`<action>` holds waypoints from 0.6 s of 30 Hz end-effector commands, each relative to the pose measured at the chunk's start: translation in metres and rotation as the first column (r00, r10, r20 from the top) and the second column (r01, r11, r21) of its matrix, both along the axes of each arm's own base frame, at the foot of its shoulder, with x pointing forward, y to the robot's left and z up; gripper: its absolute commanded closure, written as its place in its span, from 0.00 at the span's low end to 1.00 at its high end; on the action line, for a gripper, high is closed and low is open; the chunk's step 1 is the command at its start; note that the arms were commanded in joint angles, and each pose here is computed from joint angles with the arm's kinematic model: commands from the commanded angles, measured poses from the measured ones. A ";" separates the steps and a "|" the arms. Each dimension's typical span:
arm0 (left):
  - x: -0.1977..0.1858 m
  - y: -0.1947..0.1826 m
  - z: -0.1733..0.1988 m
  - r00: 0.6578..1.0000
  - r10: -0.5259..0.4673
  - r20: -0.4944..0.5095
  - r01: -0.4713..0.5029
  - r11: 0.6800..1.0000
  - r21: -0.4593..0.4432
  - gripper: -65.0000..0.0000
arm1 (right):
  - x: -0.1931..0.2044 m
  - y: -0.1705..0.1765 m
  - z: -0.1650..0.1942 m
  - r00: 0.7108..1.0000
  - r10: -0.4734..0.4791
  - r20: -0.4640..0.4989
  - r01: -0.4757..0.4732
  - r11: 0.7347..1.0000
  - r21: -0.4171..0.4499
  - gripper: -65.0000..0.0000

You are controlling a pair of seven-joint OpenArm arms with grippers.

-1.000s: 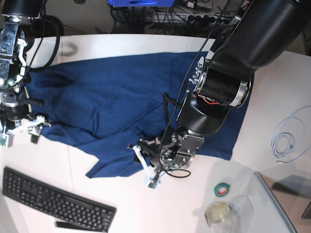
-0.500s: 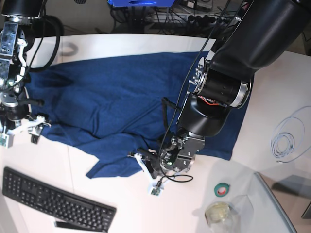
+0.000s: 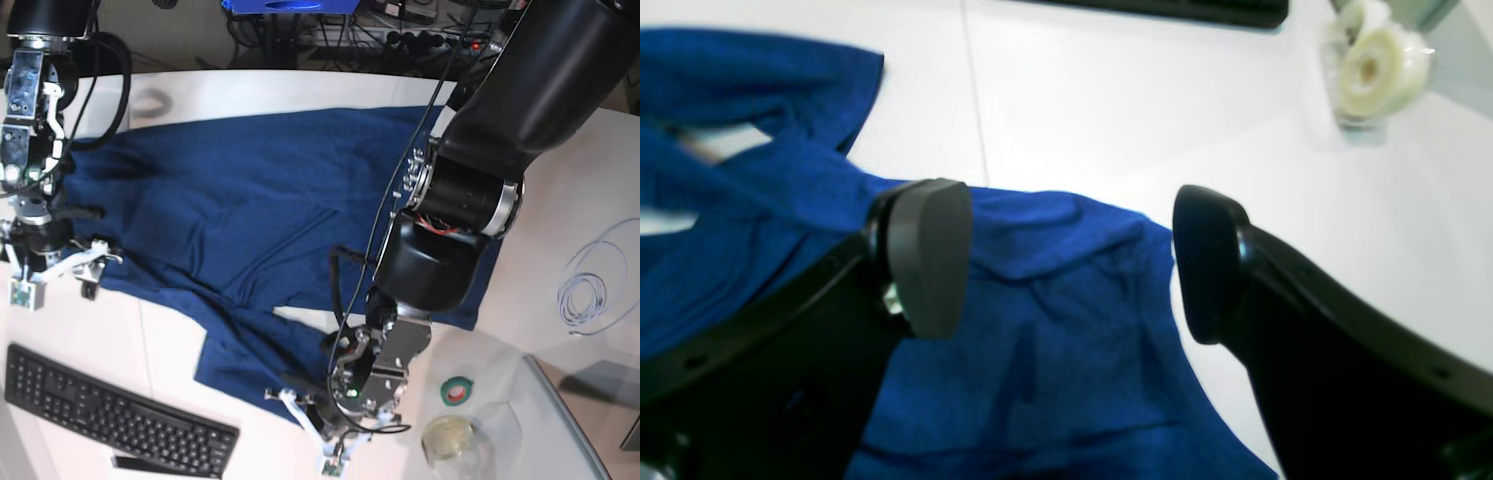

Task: Layout the t-shirt on the table in an organized manner, then fold the t-shirt properly
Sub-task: 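Pull the grasped sleeve with the left gripper away from the shirt body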

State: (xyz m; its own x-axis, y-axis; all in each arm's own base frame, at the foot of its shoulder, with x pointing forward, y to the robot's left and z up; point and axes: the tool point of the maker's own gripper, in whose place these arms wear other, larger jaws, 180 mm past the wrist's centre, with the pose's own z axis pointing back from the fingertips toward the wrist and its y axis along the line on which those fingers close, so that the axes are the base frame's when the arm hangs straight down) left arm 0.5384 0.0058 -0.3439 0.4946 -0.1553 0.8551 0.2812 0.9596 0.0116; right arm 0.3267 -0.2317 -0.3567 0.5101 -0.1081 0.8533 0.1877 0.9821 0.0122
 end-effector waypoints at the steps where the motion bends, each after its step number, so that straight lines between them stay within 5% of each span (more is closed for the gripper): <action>1: 0.020 -0.007 0.039 0.996 0.003 0.094 -0.002 1.000 -0.019 1.00 | 0.004 0.002 0.011 0.999 0.019 0.039 -0.019 1.000 -0.017 0.32; 8: 0.038 -0.006 0.075 0.977 0.031 0.212 -0.023 0.999 -0.040 1.00 | 0.003 0.035 0.000 0.994 0.107 0.011 -0.107 0.994 -0.005 0.32; 18: 0.044 -0.001 0.092 0.945 0.070 0.319 -0.054 0.997 -0.058 1.00 | -0.004 0.040 -0.012 0.991 0.118 -0.066 -0.118 0.993 0.011 0.32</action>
